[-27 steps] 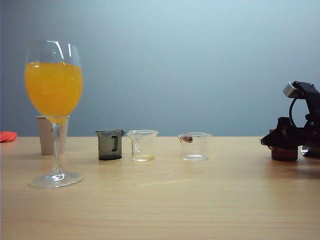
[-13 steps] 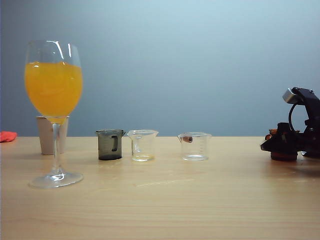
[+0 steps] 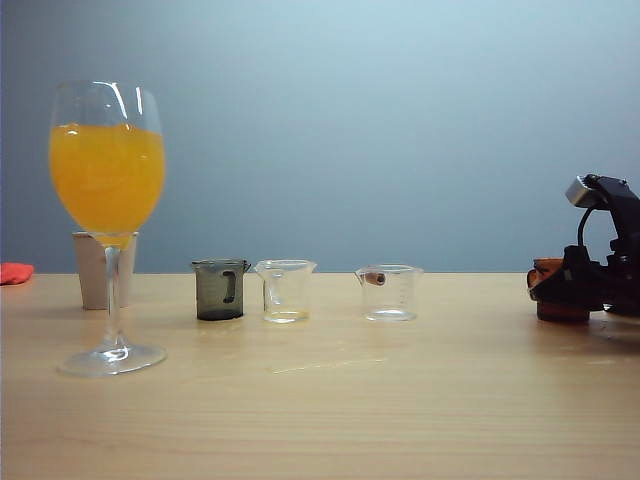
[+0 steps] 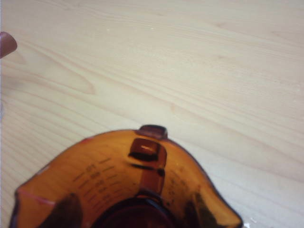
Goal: Pick up the fourth measuring cup from the left, pour the grenadine inside into the goblet, and finally put the measuring cup back in its original place.
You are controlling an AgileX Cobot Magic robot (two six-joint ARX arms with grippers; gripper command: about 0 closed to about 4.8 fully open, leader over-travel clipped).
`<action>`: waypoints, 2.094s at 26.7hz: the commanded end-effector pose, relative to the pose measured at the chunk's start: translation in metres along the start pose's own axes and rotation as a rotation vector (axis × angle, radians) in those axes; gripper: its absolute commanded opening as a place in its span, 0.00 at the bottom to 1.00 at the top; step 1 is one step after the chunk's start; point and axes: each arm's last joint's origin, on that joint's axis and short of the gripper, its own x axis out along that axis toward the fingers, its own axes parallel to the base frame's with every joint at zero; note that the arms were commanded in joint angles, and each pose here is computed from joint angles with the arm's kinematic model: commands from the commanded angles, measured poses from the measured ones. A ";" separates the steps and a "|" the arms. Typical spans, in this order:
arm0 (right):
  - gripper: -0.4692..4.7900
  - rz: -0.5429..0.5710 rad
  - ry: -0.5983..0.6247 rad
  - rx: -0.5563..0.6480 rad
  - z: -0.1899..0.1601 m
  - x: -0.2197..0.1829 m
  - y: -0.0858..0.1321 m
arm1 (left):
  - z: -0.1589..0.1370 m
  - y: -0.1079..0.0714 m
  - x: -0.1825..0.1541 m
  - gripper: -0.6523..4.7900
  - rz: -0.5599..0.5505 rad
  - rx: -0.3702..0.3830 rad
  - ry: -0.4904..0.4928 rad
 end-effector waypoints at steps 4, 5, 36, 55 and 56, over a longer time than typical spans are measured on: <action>0.29 0.004 -0.019 -0.011 0.003 0.000 0.000 | 0.002 -0.001 -0.001 0.11 -0.006 0.009 -0.018; 0.23 0.004 -0.019 -0.011 0.003 0.000 0.000 | 0.002 -0.001 -0.001 0.11 -0.006 0.009 -0.017; 0.08 0.054 -0.289 -0.051 0.132 -0.040 0.076 | 0.008 0.000 -0.001 0.11 0.025 0.001 -0.075; 0.08 0.243 -0.243 -0.069 0.253 -0.028 0.181 | 0.009 0.001 -0.002 0.11 0.059 0.000 -0.077; 0.08 0.252 -0.232 -0.069 0.256 -0.026 0.184 | 0.009 0.001 -0.002 0.11 0.070 -0.002 -0.078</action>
